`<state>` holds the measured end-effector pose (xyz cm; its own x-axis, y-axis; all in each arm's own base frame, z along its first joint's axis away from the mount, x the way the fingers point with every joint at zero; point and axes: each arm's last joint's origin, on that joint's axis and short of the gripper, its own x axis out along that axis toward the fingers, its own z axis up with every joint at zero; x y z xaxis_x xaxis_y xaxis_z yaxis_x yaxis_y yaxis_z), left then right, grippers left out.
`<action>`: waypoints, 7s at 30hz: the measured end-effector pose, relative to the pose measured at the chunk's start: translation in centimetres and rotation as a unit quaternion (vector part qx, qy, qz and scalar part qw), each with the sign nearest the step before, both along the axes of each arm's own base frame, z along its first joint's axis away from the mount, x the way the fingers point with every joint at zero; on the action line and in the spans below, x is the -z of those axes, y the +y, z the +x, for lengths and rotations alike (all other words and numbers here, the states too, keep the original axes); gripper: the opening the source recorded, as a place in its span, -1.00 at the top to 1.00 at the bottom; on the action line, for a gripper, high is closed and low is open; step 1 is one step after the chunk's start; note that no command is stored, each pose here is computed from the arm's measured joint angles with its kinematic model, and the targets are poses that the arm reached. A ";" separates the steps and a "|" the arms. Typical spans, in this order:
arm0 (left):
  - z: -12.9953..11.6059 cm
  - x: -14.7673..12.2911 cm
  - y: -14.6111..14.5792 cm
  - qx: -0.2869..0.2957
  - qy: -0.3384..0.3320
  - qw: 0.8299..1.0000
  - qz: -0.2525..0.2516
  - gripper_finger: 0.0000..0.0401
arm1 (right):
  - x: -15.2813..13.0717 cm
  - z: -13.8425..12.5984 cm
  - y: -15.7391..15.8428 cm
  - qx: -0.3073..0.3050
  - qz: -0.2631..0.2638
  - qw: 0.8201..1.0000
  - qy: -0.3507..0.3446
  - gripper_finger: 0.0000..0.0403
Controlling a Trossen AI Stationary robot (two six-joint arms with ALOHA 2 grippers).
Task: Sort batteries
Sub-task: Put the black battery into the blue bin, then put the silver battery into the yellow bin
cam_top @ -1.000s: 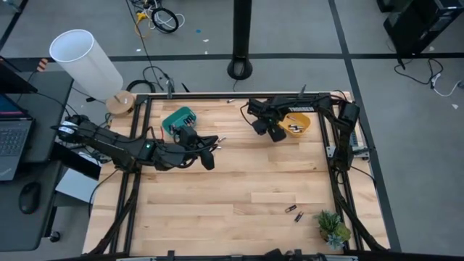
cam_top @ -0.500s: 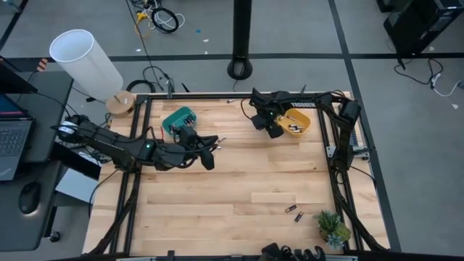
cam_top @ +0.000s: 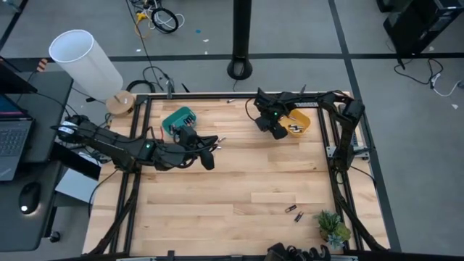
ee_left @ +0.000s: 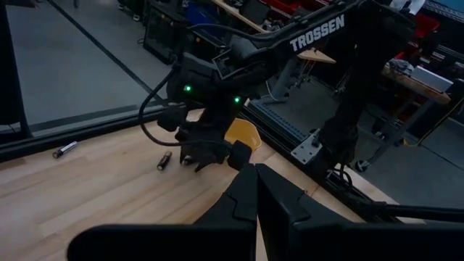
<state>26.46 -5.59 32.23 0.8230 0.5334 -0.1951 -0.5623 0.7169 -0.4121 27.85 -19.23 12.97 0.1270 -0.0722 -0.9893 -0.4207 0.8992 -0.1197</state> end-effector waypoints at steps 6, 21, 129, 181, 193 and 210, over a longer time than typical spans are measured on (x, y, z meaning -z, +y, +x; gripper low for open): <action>0.0 0.0 0.0 0.000 0.000 1.000 0.000 0.94 | 0.1 -0.1 -0.1 0.000 0.007 1.000 -0.003 0.24; 0.0 0.1 0.0 0.000 0.003 1.000 0.001 0.94 | 0.1 -0.3 0.2 0.111 0.041 0.993 -0.001 0.31; 3.9 1.5 0.1 -0.106 -0.011 0.989 0.104 0.15 | -22.3 10.0 10.8 0.042 0.369 0.754 -0.542 0.76; -2.8 8.3 10.8 -0.329 0.254 0.895 -0.163 0.72 | -20.0 6.3 5.4 0.243 0.329 0.804 -0.432 0.04; -6.1 12.0 16.7 -0.362 0.309 0.838 -0.266 0.42 | -19.9 8.6 13.7 0.154 0.368 0.829 -0.392 0.05; -1.1 8.4 9.6 -0.019 0.410 0.908 -0.090 0.17 | -14.4 7.3 15.1 0.209 0.319 0.878 -0.288 0.14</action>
<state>25.32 3.99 23.80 0.3438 0.4572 -0.8202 -0.7560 0.6529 0.0470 35.10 -4.15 27.37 0.7144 0.3137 -0.6255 -0.0724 0.9222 0.3798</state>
